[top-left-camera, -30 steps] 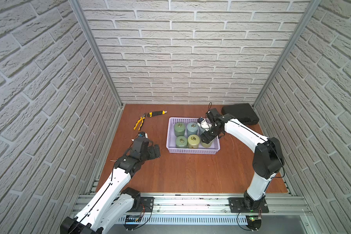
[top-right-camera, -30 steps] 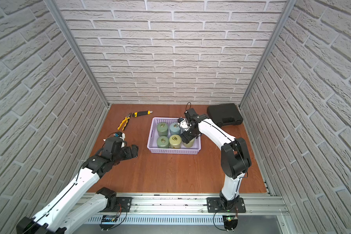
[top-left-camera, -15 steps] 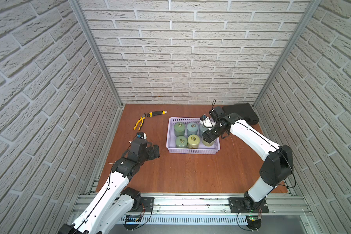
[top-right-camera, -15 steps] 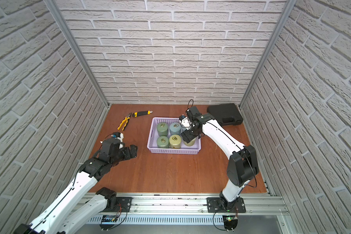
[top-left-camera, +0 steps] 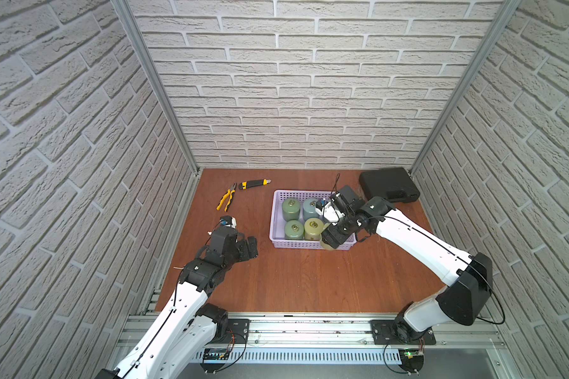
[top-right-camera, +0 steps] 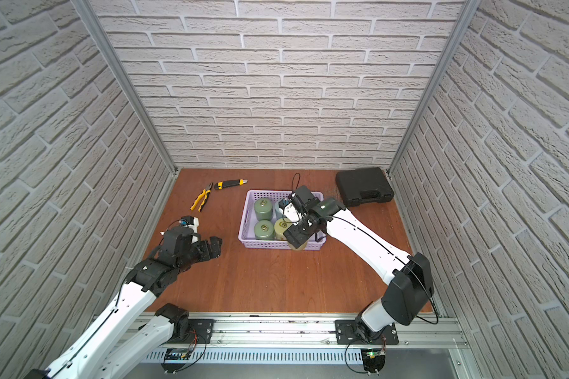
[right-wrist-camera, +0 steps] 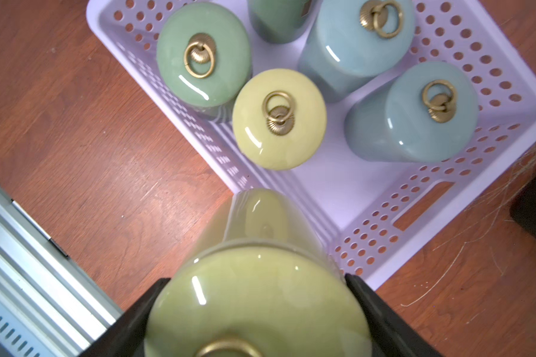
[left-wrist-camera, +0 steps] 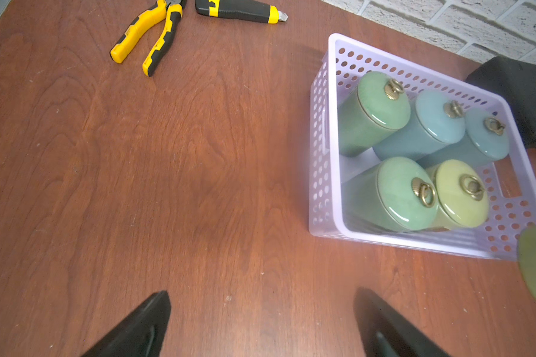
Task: Take the tea canister out of the basket
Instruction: Place the tea canister at the center of the board.
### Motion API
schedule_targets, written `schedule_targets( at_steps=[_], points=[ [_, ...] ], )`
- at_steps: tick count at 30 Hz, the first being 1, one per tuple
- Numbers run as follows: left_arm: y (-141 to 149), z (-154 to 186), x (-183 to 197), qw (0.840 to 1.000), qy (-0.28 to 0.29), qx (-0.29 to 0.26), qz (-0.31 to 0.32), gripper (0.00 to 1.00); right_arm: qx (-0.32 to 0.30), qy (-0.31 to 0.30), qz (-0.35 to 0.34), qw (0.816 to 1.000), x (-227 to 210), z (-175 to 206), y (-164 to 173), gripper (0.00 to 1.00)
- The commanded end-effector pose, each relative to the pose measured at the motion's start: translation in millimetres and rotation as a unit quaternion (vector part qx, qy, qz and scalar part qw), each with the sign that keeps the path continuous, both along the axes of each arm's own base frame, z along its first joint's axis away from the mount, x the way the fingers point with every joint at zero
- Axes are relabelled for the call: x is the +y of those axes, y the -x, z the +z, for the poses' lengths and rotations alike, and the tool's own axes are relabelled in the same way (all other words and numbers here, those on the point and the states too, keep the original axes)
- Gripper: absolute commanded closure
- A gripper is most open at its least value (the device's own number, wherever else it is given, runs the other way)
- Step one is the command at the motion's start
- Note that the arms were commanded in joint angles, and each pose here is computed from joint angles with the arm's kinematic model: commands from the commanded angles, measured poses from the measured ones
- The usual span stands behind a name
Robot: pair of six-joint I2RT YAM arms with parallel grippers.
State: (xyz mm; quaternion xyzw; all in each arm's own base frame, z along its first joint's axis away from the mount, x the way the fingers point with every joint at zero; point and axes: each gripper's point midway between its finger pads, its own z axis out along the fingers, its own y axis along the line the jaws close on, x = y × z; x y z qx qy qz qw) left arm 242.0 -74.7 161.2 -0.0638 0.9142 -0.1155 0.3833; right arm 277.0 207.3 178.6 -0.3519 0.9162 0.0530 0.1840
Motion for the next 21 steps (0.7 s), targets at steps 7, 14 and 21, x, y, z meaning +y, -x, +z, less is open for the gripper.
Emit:
schedule_targets(
  at_steps=[7, 14, 21],
  points=[
    [-1, -1, 1, 1.0, 0.003, -0.004, 0.003, 0.02, -0.044, -0.038, 0.002, 0.998, 32, 15, 32, 0.5],
    [1, -3, 1, 1.0, 0.004, -0.001, 0.005, 0.02, -0.041, -0.034, 0.018, 0.998, 47, 4, 58, 0.5],
    [3, -6, 1, 1.0, 0.004, 0.006, 0.004, 0.02, -0.035, -0.027, 0.029, 0.999, 58, -13, 82, 0.5]
  ],
)
